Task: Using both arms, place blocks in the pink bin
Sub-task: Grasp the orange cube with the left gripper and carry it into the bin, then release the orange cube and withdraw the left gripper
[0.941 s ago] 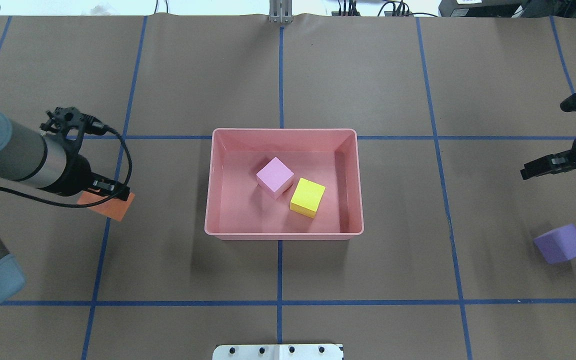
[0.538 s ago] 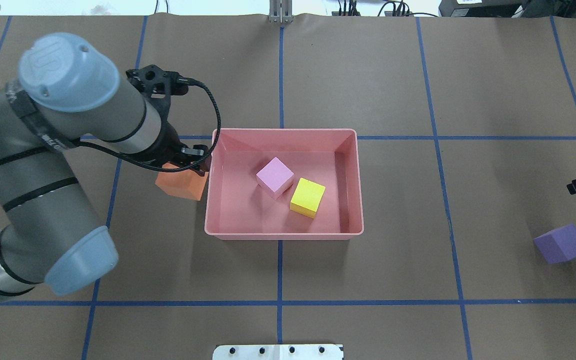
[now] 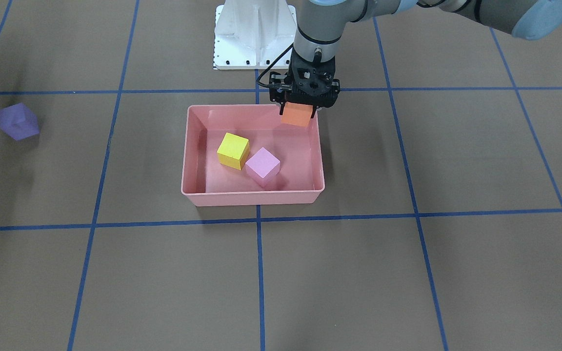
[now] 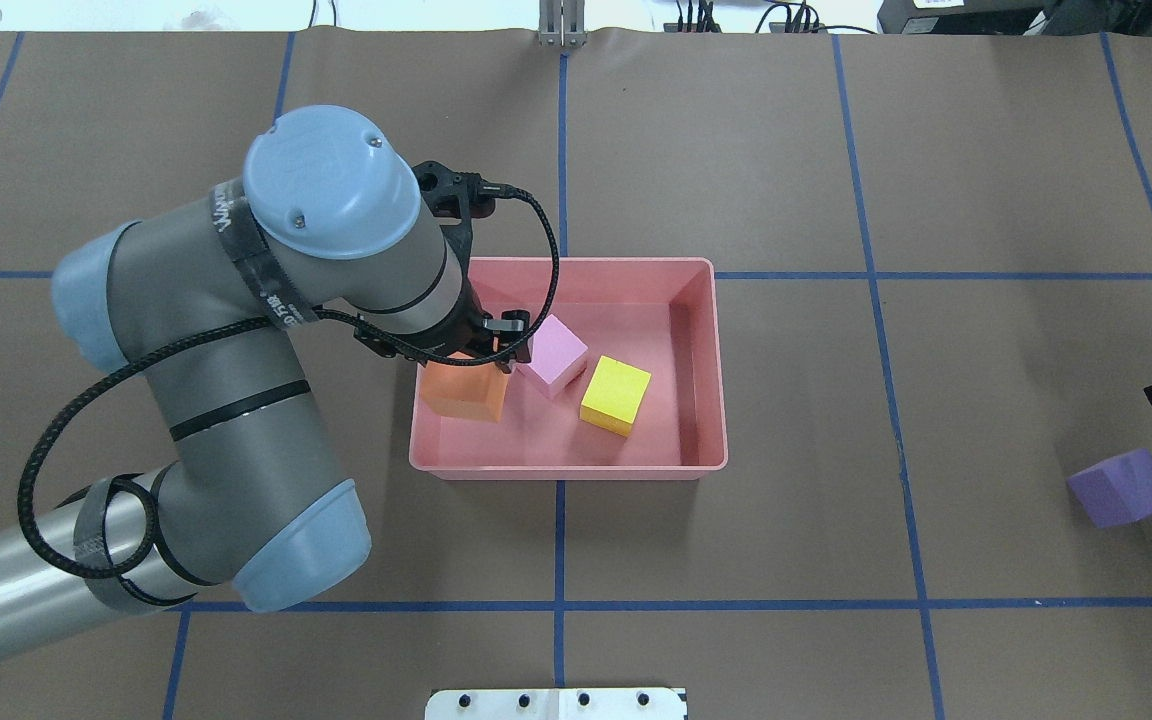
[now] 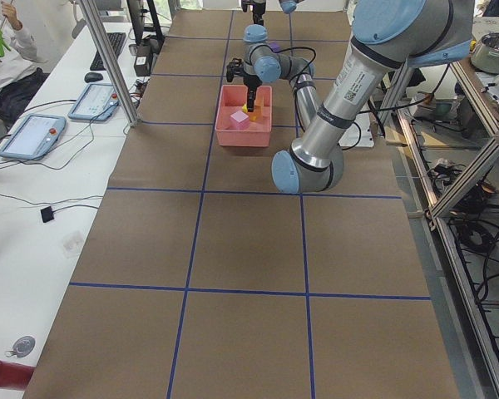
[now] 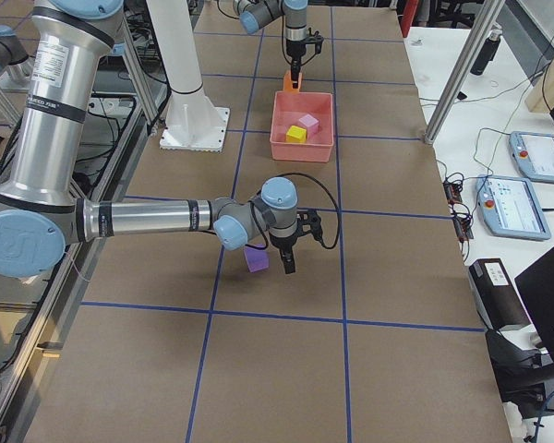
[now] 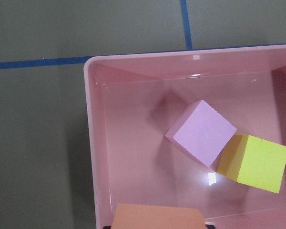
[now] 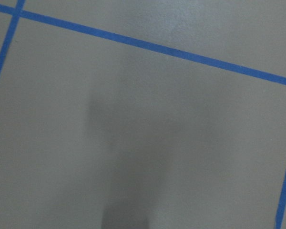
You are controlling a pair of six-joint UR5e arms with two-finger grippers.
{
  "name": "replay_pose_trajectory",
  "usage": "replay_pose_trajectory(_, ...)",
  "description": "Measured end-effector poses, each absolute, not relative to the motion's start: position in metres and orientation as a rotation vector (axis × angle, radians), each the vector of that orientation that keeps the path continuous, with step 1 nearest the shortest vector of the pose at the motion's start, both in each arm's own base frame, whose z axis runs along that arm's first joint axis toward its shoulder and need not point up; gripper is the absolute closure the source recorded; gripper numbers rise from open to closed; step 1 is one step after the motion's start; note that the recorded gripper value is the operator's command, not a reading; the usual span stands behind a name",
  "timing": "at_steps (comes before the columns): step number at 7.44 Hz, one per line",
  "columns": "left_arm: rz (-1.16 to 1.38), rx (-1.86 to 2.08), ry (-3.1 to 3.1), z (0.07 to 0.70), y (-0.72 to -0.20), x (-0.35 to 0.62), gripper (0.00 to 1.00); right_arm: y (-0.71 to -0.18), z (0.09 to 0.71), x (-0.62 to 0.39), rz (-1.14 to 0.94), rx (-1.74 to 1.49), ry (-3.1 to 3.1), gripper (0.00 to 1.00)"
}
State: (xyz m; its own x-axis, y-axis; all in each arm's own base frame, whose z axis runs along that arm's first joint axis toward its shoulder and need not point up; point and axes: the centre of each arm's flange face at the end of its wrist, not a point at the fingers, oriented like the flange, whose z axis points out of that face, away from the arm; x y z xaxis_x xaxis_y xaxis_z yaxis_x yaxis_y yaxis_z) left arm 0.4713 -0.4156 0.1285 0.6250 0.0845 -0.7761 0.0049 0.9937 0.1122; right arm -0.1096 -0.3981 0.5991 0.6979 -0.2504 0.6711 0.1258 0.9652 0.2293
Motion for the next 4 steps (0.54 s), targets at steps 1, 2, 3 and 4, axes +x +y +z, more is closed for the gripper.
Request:
replay_pose_trajectory(1, 0.034, 0.106, 0.894, 0.1263, -0.4134, 0.4751, 0.0, -0.3944, 0.6007, -0.1082, -0.209, 0.165, -0.776, 0.0)
replay_pose_trajectory(2, 0.024, 0.107, 0.896, 0.1257, -0.413, 0.4737, 0.0, -0.3914, 0.6022, -0.107, -0.203, 0.159, -0.777, 0.0)
replay_pose_trajectory(3, 0.024, 0.113, 0.897, 0.1255, -0.414, 0.4701, 0.0, -0.3885, 0.6037, -0.1059, -0.196, 0.154, -0.777, 0.0)
replay_pose_trajectory(4, 0.036, 0.122, 0.893, 0.1295, -0.4151, 0.4663, 0.0, -0.3862, 0.6032, -0.105, -0.187, 0.152, -0.778, 0.0)
